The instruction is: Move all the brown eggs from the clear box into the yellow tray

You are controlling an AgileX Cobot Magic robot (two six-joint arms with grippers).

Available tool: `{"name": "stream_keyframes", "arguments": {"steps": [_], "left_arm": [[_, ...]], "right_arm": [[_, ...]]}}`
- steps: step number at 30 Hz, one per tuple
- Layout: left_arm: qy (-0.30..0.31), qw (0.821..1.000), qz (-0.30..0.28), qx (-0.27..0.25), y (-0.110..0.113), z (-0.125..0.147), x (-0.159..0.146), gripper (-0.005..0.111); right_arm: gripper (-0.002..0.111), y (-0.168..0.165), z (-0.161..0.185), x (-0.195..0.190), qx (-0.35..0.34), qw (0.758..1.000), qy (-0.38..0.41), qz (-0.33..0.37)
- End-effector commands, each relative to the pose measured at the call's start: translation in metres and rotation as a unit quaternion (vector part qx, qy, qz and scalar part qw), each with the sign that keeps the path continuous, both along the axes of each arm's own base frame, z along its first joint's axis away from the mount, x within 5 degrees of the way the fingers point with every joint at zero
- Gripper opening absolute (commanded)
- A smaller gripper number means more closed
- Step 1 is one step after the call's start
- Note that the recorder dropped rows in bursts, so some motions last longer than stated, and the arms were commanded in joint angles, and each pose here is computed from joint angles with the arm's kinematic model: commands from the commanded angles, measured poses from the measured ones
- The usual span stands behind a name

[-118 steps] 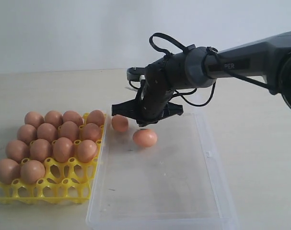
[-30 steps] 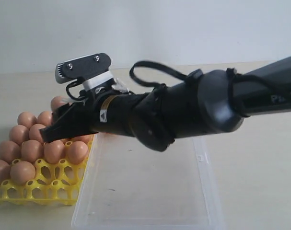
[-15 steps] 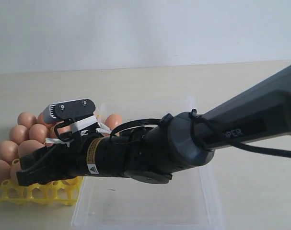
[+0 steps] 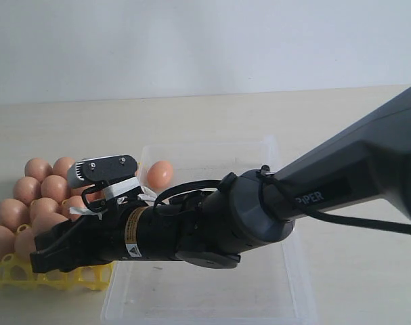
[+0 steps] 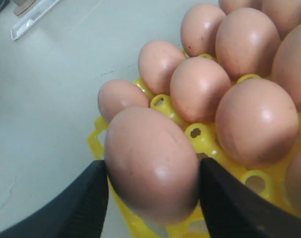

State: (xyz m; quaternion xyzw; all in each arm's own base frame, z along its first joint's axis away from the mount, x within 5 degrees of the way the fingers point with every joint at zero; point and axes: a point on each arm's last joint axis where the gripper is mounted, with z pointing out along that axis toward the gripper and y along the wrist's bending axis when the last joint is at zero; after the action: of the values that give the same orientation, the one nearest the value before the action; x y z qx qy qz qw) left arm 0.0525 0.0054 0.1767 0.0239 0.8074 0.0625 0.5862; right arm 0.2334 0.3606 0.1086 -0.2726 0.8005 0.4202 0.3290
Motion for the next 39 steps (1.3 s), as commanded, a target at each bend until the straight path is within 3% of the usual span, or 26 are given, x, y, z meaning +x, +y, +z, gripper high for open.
{"name": "stream_keyframes", "arguments": {"steps": [1, 5, 12, 16, 22, 25, 29, 39], "left_arm": [[-0.01, 1.0, -0.004, -0.003, -0.001, 0.002, 0.0, 0.0], [-0.01, 1.0, -0.004, -0.003, -0.001, 0.002, 0.0, 0.0], [-0.01, 1.0, -0.004, -0.003, -0.001, 0.002, 0.0, 0.0], [-0.01, 1.0, -0.004, -0.003, -0.001, 0.002, 0.0, 0.0], [-0.01, 1.0, -0.004, -0.003, -0.001, 0.002, 0.0, 0.0], [-0.01, 1.0, -0.004, -0.003, -0.001, 0.002, 0.0, 0.0], [-0.01, 1.0, -0.004, -0.003, -0.001, 0.002, 0.0, 0.0], [-0.01, 1.0, -0.004, -0.003, -0.001, 0.002, 0.0, 0.0]], "right_arm": [[0.044, 0.002, 0.002, 0.0, 0.009, 1.0, 0.0, 0.0], [0.059, 0.001, 0.001, 0.001, 0.006, 1.0, 0.006, -0.011], [0.061, 0.0, 0.003, 0.002, -0.004, 1.0, 0.007, -0.015], [0.061, -0.004, 0.028, 0.003, -0.017, 0.999, -0.014, -0.023], [0.058, -0.036, 0.082, 0.011, -0.124, 0.987, -0.076, -0.066], [0.057, -0.059, 0.096, 0.021, -0.186, 0.976, -0.06, -0.099], [0.057, -0.081, 0.093, 0.045, -0.197, 0.966, 0.017, -0.164], [0.057, -0.095, 0.06, 0.107, -0.18, 0.949, 0.077, -0.246]]}}
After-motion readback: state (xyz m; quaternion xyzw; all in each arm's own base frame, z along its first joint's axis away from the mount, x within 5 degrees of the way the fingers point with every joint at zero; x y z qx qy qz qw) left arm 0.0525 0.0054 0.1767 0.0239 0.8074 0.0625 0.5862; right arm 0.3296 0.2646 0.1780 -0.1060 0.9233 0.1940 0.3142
